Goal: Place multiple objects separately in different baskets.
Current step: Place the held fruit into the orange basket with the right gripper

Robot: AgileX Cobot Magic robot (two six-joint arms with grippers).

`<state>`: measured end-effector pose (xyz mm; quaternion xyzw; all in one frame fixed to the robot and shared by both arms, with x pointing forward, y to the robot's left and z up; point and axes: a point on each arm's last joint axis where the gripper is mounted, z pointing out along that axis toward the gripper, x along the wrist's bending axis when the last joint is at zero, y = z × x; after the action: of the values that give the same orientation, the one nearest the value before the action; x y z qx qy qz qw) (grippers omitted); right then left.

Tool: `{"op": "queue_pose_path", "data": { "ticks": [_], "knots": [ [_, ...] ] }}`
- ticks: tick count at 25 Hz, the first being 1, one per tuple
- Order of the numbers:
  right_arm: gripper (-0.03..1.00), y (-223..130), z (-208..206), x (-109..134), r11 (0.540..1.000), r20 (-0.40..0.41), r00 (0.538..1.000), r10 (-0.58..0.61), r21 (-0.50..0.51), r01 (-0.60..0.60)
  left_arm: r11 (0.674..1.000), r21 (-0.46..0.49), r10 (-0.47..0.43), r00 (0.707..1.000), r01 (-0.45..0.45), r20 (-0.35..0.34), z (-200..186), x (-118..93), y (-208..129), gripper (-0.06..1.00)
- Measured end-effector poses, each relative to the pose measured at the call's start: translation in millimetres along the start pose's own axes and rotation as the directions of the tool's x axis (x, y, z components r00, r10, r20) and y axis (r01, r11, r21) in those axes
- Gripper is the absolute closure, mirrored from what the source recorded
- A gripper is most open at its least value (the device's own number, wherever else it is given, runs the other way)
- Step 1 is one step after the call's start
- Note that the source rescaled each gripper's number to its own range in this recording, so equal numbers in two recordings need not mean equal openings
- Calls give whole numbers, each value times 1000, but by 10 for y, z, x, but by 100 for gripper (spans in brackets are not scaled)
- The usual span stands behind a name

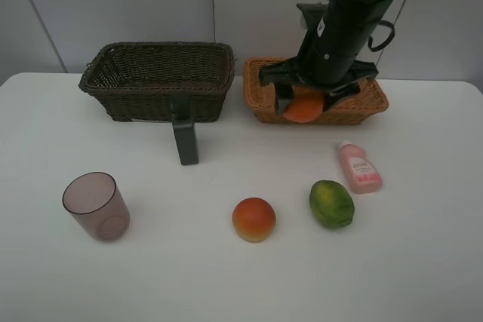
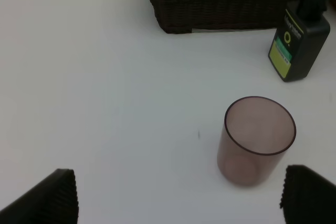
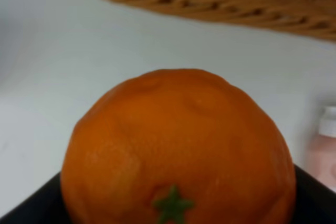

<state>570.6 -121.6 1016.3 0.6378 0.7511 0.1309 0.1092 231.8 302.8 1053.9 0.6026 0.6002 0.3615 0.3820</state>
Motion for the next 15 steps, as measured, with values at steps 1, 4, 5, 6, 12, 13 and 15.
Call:
{"op": "queue_pose_path", "data": {
  "ticks": [1, 4, 5, 6, 12, 13, 15],
  "knots": [
    [48, 76, -56, -57, 1000, 1, 1000, 10, -17, -10, 1000, 0, 0, 1000, 0, 0, 0, 0, 0, -6],
    [48, 282, -136, -201, 998, 7, 999, 37, -56, -37, 1000, 0, 0, 1000, 0, 0, 0, 0, 0, -6],
    [48, 353, -135, -244, 997, 9, 999, 45, -68, -45, 1000, 0, 0, 1000, 0, 0, 0, 0, 0, -6],
    [48, 410, -119, -279, 996, 12, 998, 55, -74, -54, 1000, 0, 0, 1000, 0, 0, 0, 0, 0, -6],
    [48, 765, 157, -470, 990, 34, 993, 117, -82, -114, 1000, 0, 0, 1000, 0, 0, 0, 0, 0, -6],
    [48, 804, 220, -496, 989, 38, 992, 124, -79, -121, 1000, 0, 0, 1000, 0, 0, 0, 0, 0, -6],
    [48, 879, 378, -544, 989, 46, 989, 138, -68, -134, 1000, 0, 0, 1000, 0, 0, 0, 0, 0, -6]
  ]
}}
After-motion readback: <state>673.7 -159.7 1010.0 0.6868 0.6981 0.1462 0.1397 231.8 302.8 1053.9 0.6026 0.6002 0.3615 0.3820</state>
